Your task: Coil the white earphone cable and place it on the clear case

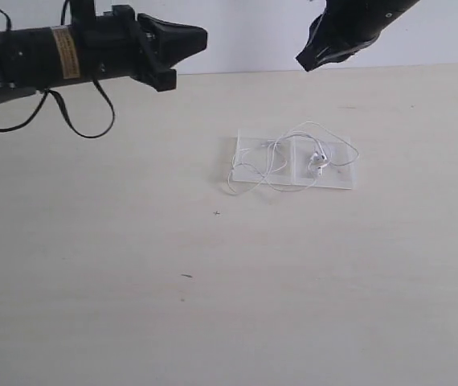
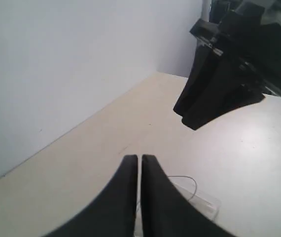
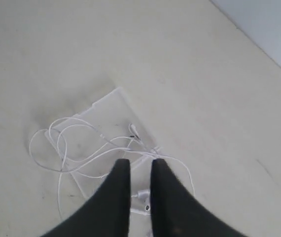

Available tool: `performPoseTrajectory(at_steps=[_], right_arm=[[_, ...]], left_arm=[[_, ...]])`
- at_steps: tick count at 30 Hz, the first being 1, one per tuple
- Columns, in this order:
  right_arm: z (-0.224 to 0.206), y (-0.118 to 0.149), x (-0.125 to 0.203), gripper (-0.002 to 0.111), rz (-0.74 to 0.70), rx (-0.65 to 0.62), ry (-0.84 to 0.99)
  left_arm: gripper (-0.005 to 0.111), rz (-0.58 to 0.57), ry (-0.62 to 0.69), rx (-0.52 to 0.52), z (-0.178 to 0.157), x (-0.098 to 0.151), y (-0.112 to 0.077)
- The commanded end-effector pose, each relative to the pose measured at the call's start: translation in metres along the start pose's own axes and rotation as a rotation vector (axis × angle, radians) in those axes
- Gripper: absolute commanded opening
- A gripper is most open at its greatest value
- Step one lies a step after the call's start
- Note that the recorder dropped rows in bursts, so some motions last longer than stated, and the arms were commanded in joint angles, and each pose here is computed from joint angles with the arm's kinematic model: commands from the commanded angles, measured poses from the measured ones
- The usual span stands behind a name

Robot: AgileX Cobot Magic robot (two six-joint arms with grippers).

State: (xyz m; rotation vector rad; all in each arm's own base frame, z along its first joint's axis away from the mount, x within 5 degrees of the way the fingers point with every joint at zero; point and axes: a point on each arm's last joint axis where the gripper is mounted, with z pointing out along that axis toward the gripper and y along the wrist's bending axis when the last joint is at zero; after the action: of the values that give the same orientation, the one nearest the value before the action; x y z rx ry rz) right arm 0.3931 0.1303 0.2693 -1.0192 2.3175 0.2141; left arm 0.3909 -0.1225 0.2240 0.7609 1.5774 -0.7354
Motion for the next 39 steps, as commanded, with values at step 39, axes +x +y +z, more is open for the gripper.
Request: performPoseTrajectory(at_steps=[39], right_arm=[[-0.133, 0.089, 0.162, 0.0, 0.486, 0.459, -0.83]], left_arm=[[0.0, 0.006, -0.402, -0.857, -0.277, 0.007, -0.18]])
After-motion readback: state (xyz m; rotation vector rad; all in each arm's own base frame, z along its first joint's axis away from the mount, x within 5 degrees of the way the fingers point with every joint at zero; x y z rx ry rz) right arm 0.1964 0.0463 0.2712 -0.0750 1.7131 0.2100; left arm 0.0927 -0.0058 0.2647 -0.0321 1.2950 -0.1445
